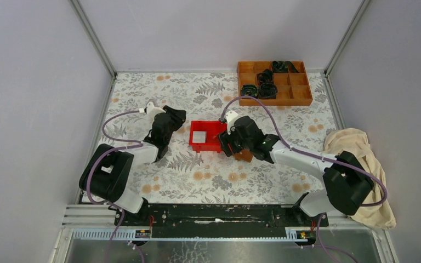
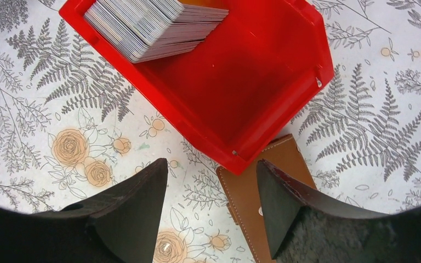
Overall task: Put the credit cards into the card holder
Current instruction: Move the storage box to the center of the board.
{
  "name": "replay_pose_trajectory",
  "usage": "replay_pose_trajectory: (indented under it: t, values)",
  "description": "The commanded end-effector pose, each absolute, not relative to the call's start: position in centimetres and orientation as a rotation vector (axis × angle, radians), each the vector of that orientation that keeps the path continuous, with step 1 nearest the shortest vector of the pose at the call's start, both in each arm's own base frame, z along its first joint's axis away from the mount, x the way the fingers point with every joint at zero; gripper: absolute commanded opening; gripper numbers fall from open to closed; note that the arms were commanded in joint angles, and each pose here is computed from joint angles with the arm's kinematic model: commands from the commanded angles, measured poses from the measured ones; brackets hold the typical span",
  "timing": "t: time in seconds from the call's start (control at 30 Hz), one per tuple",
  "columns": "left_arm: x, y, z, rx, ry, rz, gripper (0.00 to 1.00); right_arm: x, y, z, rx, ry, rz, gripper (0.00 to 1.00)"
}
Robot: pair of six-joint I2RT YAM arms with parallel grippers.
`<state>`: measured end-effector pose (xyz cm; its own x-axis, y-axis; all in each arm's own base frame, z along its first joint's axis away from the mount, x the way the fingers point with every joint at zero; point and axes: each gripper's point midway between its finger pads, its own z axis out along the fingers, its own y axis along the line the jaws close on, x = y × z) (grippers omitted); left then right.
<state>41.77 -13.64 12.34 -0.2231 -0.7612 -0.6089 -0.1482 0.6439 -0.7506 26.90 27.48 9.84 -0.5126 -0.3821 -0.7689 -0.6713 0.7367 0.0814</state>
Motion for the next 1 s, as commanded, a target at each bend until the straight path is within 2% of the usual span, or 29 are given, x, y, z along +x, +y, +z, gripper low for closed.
replay_pose_trajectory:
  t: [0.0, 0.2, 0.4, 0.73, 0.97]
  values:
    - [40.6, -13.6, 12.4, -0.768, 1.704, -0.71, 0.46, 27.8, 29.5, 11.0, -0.875, 2.086, 0.494, 0.67]
    - [39.2, -13.7, 11.9, -0.759, 1.712, -0.723, 0.5, 28.9, 30.5, 10.2, -0.905, 2.08, 0.481, 0.66]
    - [38.1, -13.1, 11.8, -0.77, 1.7, -0.718, 0.53, 29.8, 31.8, 9.4, -0.951, 2.084, 0.486, 0.6]
    - [36.3, -12.1, 11.0, -0.808, 1.689, -0.714, 0.54, 30.7, 33.9, 8.3, -0.957, 2.111, 0.506, 0.37]
    - [34.6, -10.5, 11.4, -0.839, 1.657, -0.677, 0.55, 31.5, 36.1, 9.0, -0.9, 2.123, 0.527, 0.32]
